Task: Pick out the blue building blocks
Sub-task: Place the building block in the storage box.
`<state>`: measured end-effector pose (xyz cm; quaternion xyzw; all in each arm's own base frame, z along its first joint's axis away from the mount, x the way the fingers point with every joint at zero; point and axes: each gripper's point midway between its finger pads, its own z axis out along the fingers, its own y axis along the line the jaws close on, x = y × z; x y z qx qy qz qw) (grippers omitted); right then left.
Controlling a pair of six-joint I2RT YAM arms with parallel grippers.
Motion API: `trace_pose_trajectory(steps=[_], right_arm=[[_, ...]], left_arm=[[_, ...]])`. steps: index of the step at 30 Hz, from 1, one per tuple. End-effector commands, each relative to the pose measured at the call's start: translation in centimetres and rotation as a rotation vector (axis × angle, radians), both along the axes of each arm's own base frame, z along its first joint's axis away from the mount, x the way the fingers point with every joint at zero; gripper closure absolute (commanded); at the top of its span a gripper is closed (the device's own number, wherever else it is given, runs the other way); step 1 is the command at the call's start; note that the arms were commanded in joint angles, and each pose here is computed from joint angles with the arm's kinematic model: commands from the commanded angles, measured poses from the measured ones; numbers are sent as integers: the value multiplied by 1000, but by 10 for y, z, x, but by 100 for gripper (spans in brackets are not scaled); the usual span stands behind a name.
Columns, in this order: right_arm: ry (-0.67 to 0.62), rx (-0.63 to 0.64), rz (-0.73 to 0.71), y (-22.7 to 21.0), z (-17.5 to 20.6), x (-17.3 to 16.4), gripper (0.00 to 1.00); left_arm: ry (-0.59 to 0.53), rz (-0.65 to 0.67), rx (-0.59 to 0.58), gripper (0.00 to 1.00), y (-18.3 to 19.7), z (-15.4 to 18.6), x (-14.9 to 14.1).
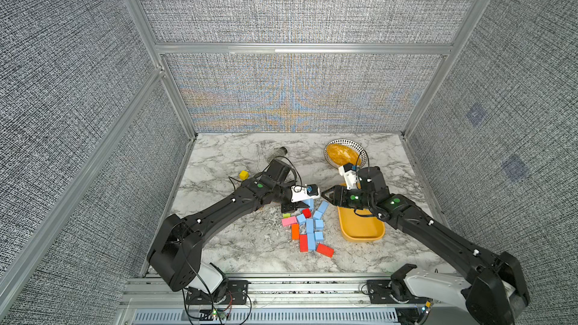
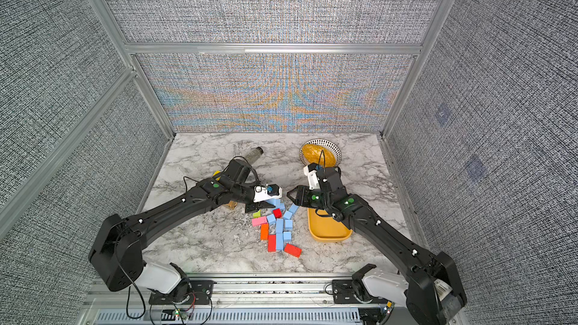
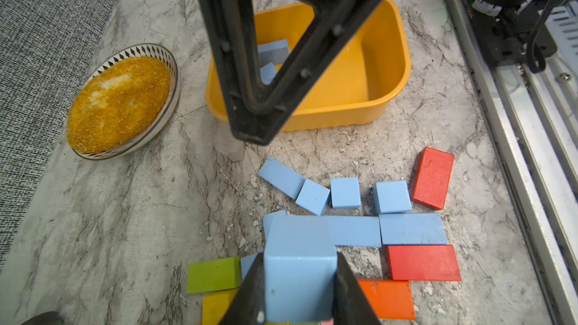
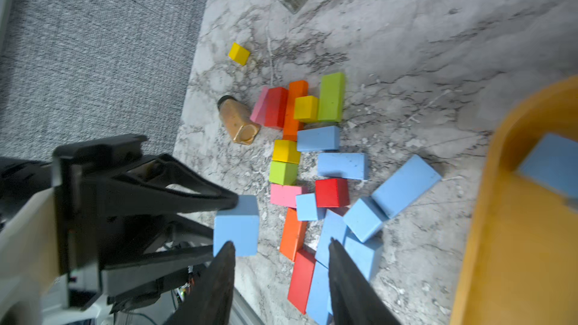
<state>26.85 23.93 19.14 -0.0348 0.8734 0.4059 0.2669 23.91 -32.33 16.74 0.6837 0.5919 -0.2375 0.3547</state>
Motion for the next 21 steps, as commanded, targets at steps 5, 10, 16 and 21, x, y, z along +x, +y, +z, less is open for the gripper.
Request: trace_pose_trajectory(steps=[5,10,16,21], right_arm=[[-8,81,62,20,4,-16,49],[-22,87,74,31,8,-17,49],[-37,88,77,38,11,-15,49],[-35,90,93,44,10,-15,52]], left_arm=[[-43,-9,-102,79,-11,22,2],[-51,-19,-121,79,-11,26,-3],[-54,-36,-137,79,-12,32,-10],[-69,-40,-151,79,-15,37,-12]])
